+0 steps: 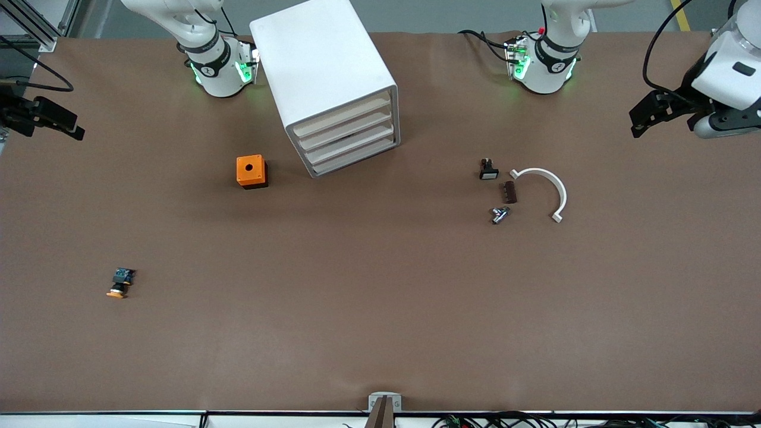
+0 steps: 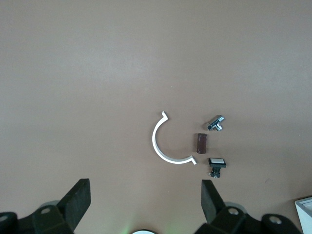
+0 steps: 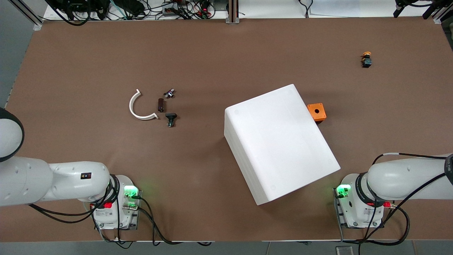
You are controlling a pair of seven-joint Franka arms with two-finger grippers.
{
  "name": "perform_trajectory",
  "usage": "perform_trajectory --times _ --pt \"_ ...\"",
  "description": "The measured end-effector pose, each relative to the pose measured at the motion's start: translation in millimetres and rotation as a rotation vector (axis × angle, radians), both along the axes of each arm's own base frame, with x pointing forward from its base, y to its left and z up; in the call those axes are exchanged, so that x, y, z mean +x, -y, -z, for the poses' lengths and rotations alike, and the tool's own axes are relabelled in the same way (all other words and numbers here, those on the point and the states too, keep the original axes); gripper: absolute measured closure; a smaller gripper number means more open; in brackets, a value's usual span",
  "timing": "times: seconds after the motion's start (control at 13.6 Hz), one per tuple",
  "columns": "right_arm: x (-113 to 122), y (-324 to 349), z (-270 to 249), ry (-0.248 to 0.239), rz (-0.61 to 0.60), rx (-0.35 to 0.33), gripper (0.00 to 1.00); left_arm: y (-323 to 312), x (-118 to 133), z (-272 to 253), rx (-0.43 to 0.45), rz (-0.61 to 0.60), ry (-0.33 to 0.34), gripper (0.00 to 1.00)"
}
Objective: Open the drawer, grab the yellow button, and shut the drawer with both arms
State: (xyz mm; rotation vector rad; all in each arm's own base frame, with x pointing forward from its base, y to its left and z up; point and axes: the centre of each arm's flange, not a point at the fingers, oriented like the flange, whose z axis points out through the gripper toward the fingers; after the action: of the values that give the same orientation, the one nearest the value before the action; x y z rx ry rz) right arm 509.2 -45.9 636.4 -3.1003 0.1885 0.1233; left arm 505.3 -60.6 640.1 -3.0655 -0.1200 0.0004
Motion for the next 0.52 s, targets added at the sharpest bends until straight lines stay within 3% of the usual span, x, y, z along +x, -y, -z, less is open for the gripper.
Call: perform_trajectory --times 0.52 --pt "-4.5 -1.5 -11.0 0.033 0.011 0.009 0.00 -4.2 7.0 -5.7 -0.008 0.004 0.018 0.00"
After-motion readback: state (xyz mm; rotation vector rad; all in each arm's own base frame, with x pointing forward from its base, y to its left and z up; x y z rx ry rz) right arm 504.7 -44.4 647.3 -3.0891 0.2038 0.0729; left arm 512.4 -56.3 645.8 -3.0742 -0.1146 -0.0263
